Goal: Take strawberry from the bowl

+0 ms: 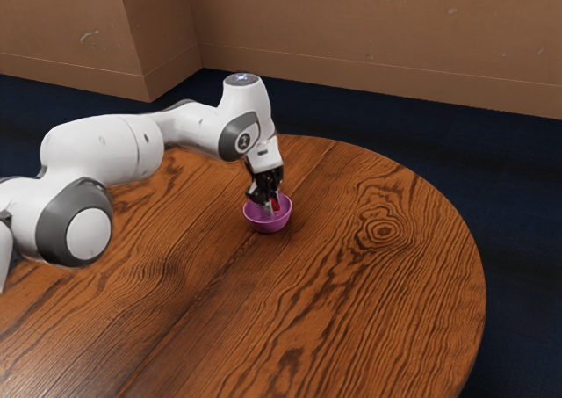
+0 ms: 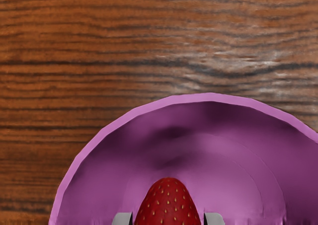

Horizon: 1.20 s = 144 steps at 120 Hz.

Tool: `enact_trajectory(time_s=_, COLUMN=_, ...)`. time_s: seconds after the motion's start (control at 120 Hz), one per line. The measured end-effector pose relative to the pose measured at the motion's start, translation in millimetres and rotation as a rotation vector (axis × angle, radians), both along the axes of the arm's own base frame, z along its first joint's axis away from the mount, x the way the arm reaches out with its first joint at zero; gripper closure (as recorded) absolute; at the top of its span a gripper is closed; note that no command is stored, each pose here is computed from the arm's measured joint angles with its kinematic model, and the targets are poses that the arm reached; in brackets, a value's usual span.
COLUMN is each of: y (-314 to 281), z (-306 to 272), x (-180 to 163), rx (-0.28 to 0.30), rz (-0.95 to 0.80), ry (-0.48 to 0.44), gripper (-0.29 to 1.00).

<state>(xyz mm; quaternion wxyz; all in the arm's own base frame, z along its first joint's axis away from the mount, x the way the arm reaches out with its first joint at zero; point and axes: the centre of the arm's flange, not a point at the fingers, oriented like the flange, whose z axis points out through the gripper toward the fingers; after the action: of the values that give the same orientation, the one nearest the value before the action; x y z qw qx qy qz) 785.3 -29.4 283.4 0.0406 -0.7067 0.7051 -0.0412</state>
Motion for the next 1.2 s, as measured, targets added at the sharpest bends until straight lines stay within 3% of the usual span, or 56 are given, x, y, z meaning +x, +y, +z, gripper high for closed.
enact_trajectory(time_s=0.133, y=-12, z=58, x=-6, rx=0.006, rz=-0.016, ry=-0.051, gripper=0.69)
enact_trajectory(time_s=0.217, y=-70, z=73, x=-11, rx=-0.014, rz=-0.089, ry=-0.064, gripper=0.7)
enact_trajectory(time_s=0.342, y=-146, z=54, x=-25, rx=-0.047, rz=-0.176, ry=-0.034, gripper=0.71)
enact_trajectory(time_s=0.6, y=-193, z=24, x=-35, rx=-0.057, rz=-0.213, ry=-0.013, gripper=0.72)
enact_trajectory(time_s=0.825, y=-217, z=61, x=-51, rx=-0.046, rz=-0.201, ry=0.014, gripper=0.3)
enact_trajectory(time_s=0.9, y=-213, z=97, x=-56, rx=-0.036, rz=-0.167, ry=0.01, gripper=0.21)
enact_trajectory(time_s=0.95, y=-194, z=153, x=-63, rx=-0.018, rz=-0.098, ry=-0.013, gripper=0.17)
enact_trajectory(time_s=1.042, y=-87, z=343, x=-120, rx=0.052, rz=0.221, ry=-0.112, gripper=0.11)
enact_trajectory(time_s=1.075, y=-46, z=386, x=-144, rx=0.066, rz=0.348, ry=-0.125, gripper=0.09)
enact_trajectory(time_s=1.125, y=0, z=405, x=-163, rx=0.082, rz=0.506, ry=-0.099, gripper=0.07)
enact_trajectory(time_s=1.2, y=33, z=377, x=-162, rx=0.096, rz=0.666, ry=-0.01, gripper=0.05)
